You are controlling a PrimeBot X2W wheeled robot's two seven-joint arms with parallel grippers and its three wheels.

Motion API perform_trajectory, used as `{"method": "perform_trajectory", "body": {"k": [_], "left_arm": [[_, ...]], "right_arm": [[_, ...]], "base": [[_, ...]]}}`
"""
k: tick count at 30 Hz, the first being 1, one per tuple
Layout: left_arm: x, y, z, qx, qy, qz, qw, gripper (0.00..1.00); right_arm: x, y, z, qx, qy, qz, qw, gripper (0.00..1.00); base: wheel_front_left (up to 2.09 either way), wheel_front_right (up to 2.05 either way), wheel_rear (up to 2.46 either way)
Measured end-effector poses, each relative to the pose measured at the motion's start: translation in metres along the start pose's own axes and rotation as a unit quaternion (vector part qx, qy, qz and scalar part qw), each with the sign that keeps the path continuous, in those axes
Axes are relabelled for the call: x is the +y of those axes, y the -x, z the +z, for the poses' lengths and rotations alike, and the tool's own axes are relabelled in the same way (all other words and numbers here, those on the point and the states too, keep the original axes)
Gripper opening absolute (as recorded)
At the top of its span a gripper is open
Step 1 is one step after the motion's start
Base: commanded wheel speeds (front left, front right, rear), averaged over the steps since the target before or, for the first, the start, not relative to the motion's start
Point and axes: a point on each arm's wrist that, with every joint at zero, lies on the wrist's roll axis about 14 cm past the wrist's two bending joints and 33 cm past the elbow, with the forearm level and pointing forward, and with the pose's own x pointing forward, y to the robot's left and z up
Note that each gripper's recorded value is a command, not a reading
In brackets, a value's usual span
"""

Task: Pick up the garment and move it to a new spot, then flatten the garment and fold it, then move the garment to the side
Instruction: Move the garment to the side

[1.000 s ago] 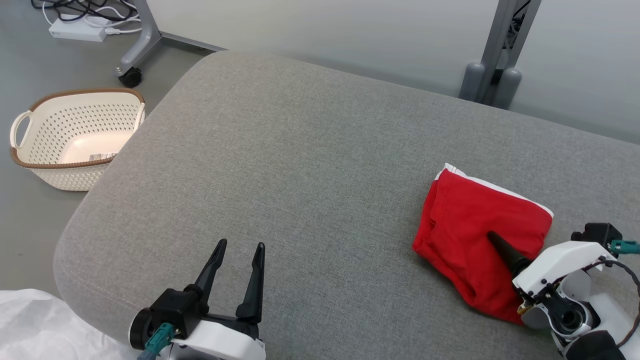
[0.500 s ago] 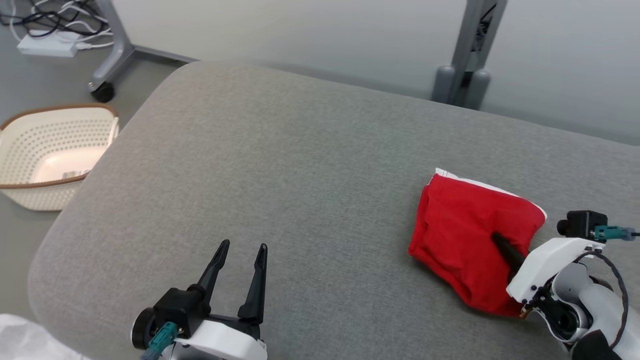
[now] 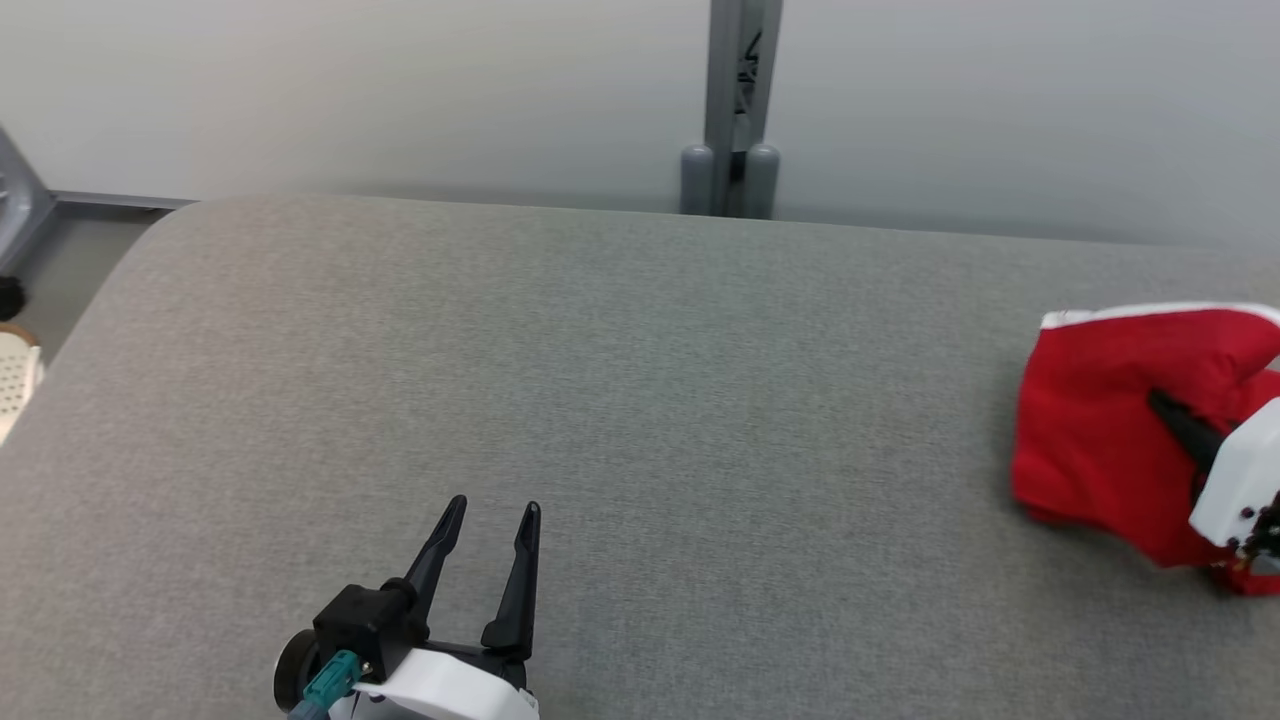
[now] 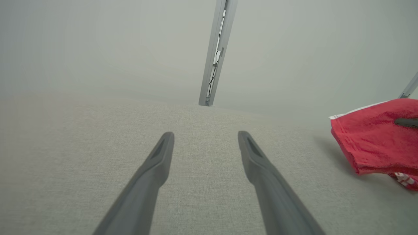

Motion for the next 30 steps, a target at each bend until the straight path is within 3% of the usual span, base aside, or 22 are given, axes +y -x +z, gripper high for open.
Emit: {"method": "perform_trajectory", "body": {"k": [7,13,19,24,30], "left_arm": [[-0.016,-0.018,-0.015,0.024,-0.009,-0.031,0.999,1.0],[-0.02,-0.044,-0.032,0.046,-0.027,-0.049,0.997,1.0],[-0.014,-0.061,-0.056,0.077,-0.036,-0.051,0.995,1.0],[-0.01,-0.075,-0.07,0.091,-0.038,-0.051,0.994,1.0],[-0.005,-0.084,-0.087,0.108,-0.039,-0.049,0.992,1.0]], "right_arm": [[-0.058,0.022,0.017,-0.012,0.012,-0.067,0.998,0.0],[-0.115,0.019,0.014,0.025,0.086,-0.138,0.986,0.0],[-0.163,0.01,0.006,0.095,0.237,-0.188,0.948,0.0],[-0.189,-0.002,-0.012,0.152,0.284,-0.21,0.923,0.0],[-0.21,-0.015,-0.036,0.203,0.293,-0.228,0.906,0.0]], "base": [[0.0,0.0,0.0],[0.0,0.0,0.0],[0.0,0.0,0.0],[0.0,0.0,0.0],[0.0,0.0,0.0]]}}
